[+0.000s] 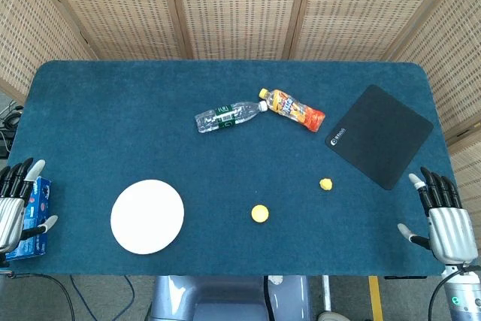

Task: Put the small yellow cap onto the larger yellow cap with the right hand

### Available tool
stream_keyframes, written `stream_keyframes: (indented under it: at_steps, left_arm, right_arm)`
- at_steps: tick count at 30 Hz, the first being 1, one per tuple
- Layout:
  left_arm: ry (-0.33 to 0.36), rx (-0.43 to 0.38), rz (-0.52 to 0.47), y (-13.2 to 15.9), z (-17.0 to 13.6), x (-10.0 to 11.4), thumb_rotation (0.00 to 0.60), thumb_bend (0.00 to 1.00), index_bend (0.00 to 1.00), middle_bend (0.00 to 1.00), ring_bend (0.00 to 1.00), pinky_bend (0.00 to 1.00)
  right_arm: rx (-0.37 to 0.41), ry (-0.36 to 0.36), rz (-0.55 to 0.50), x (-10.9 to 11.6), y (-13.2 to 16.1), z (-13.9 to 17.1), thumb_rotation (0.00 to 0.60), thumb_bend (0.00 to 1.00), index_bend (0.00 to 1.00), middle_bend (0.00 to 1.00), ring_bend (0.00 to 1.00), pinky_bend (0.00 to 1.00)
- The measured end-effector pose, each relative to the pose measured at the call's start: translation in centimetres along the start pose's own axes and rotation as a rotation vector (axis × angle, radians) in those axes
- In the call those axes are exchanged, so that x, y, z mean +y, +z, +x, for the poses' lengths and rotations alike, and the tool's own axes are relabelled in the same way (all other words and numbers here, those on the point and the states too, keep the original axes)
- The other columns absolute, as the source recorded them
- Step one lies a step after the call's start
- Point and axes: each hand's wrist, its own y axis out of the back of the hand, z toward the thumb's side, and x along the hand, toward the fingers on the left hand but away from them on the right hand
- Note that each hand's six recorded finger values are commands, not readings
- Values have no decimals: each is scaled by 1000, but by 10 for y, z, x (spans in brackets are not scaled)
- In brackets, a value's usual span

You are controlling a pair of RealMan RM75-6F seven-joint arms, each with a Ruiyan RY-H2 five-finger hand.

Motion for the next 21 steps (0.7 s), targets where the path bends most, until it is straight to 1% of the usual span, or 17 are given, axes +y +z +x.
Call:
stream_keyframes:
  at_steps: [12,21]
  left_arm:
    - [6,0,0,0,0,2,600,160,0,0,0,0]
    - [-2,2,-1,-2,0,3,600,162,0,0,0,0]
  right_arm:
    - [5,17,-12,-1,3,0,600,0,126,0,0,29]
    - [-9,23,-21,-2,0,-1,600,0,154,0,0,29]
